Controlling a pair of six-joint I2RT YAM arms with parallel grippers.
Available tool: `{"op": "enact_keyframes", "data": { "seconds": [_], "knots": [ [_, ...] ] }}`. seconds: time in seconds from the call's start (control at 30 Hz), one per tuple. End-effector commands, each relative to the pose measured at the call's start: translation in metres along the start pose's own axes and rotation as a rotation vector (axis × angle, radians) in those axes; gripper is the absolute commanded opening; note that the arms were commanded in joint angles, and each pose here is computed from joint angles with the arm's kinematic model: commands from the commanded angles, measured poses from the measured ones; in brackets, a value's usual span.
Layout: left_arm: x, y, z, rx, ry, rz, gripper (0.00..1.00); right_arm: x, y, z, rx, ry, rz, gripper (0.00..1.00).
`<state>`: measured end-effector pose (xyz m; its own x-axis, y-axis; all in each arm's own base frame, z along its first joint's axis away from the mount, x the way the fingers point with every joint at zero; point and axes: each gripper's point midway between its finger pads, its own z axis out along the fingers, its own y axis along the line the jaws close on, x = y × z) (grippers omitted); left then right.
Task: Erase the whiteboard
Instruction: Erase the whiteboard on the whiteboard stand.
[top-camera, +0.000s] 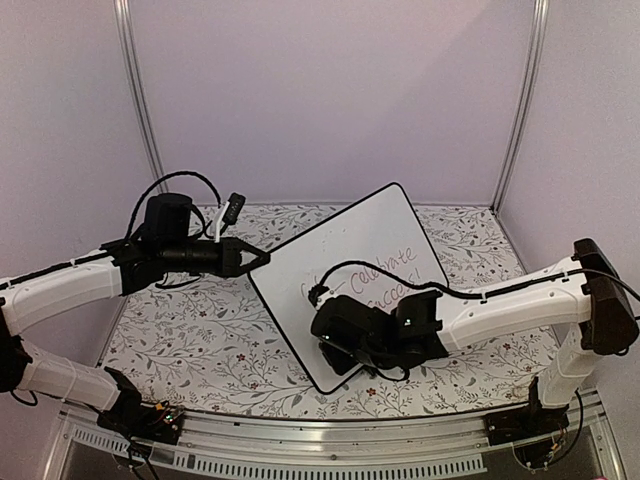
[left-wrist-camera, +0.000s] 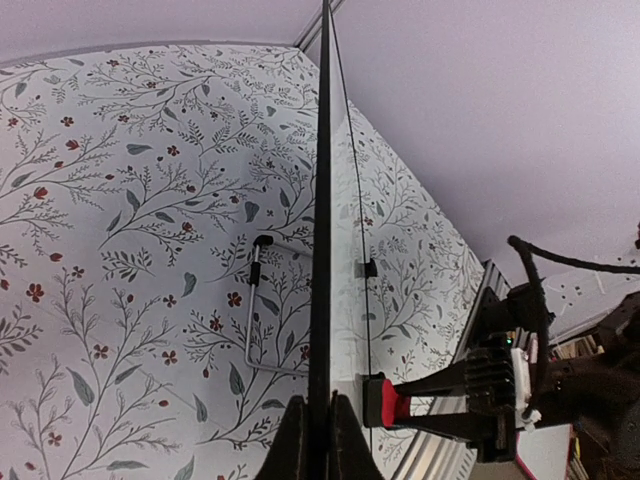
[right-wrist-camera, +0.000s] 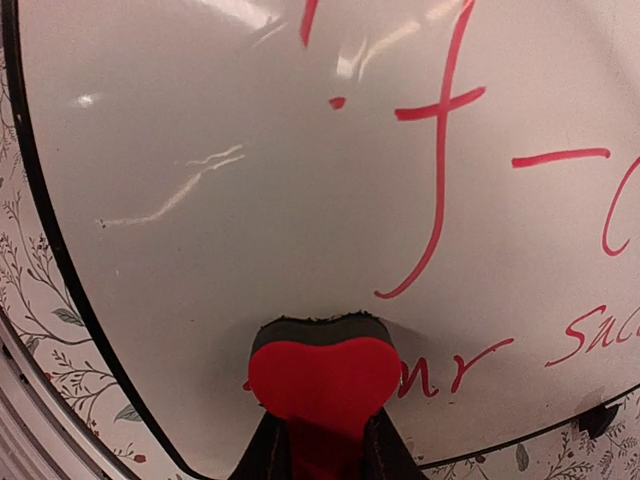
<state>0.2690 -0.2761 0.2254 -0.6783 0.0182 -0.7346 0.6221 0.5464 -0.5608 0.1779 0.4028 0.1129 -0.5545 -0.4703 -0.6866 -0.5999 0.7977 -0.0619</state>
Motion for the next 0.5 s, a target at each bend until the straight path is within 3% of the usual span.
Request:
{"op": "enact_keyframes", "data": {
  "seconds": [0.0, 0.47],
  "knots": [
    [0.005, -0.001, 0.002, 0.014, 0.007, 0.066, 0.00, 0.021, -0.003, 0.003, 0.010, 0.060, -0.015, 0.17],
    [0.007, -0.002, 0.004, 0.024, 0.016, 0.063, 0.00, -0.031, -0.018, 0.002, 0.049, -0.044, 0.009, 0.18]
  ]
}}
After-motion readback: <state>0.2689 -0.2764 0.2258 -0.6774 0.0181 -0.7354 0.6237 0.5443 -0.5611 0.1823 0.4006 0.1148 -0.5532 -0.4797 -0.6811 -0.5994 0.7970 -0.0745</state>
